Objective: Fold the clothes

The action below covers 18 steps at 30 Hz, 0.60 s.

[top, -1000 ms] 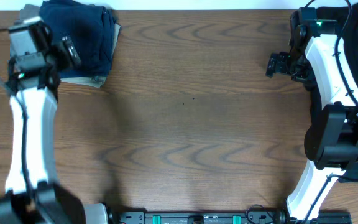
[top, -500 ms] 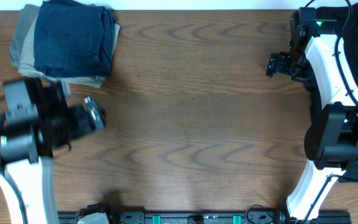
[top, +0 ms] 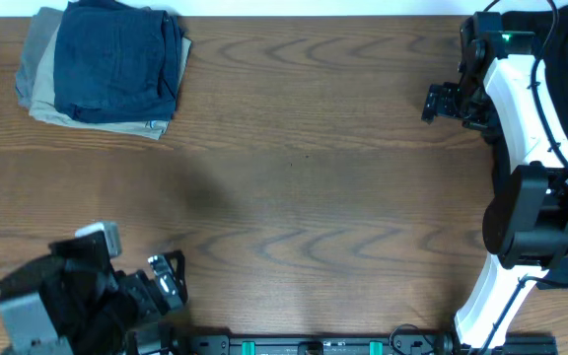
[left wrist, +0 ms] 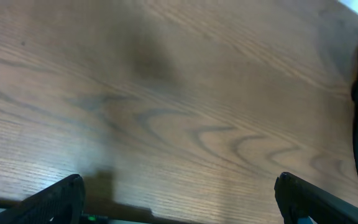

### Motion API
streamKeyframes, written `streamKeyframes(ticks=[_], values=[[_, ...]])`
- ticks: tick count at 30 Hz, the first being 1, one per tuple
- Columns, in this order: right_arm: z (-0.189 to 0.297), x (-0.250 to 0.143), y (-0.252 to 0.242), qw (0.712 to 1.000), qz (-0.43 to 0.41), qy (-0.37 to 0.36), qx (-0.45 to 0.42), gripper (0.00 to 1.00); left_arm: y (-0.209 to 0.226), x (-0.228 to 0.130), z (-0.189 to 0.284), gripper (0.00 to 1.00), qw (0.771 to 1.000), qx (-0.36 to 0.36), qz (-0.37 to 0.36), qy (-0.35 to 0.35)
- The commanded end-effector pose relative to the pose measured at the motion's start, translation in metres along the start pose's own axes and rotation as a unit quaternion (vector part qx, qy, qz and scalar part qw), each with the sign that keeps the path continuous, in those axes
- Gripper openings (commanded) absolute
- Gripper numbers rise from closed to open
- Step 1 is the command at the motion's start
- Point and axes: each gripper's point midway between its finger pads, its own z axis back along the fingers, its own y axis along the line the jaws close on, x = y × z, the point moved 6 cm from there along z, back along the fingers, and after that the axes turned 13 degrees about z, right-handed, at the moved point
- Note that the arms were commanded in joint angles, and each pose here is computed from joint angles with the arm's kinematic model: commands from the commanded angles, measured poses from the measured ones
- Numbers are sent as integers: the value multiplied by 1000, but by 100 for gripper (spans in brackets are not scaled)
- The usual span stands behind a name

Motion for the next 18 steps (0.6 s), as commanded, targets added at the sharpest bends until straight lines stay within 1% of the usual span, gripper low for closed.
streamKeyframes(ticks=[1, 7, 11, 15, 18], values=[[1, 1, -2, 1000, 1, -3, -8, 99, 0, -4, 3, 98, 1000, -9, -1, -7], [1, 1, -2, 1000, 1, -3, -8, 99, -1, -8, 4, 98, 1000, -14, -11, -6], [1, 1, -2, 1000, 1, -3, -8, 99, -3, -12, 0, 98, 998, -42, -49, -7], [1, 1, -2, 1000, 1, -3, -8, 99, -9, -13, -9, 98, 988, -103, -106, -53], [1, 1, -2, 1000, 1, -3, -8, 99, -6, -7, -21, 98, 976, -124, -131, -124]])
